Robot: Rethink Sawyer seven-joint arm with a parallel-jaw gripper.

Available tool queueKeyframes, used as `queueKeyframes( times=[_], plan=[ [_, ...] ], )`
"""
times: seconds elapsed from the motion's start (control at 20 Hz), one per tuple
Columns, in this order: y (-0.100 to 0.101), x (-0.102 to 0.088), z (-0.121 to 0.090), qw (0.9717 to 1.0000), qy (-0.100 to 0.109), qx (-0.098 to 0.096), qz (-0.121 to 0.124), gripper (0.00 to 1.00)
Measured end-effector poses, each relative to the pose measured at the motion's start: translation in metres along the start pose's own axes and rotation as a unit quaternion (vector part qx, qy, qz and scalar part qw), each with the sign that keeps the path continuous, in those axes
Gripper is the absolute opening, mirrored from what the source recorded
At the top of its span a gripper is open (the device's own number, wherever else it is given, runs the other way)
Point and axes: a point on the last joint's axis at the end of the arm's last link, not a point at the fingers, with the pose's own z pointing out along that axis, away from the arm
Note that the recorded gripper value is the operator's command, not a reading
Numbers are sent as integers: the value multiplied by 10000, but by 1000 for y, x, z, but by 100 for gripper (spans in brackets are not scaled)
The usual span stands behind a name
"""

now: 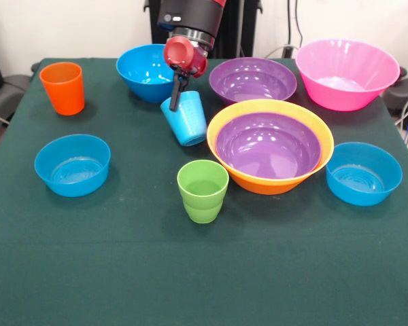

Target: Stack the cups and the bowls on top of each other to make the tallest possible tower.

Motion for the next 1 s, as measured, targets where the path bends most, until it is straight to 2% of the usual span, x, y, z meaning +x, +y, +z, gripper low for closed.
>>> queueKeyframes(
  times=[0.8, 1.0],
  plan=[
    [-1, 0, -1, 10000, 20, 2, -36, 0],
    [-5, 2, -4, 9998, 125, -124, -46, 0]
  ],
)
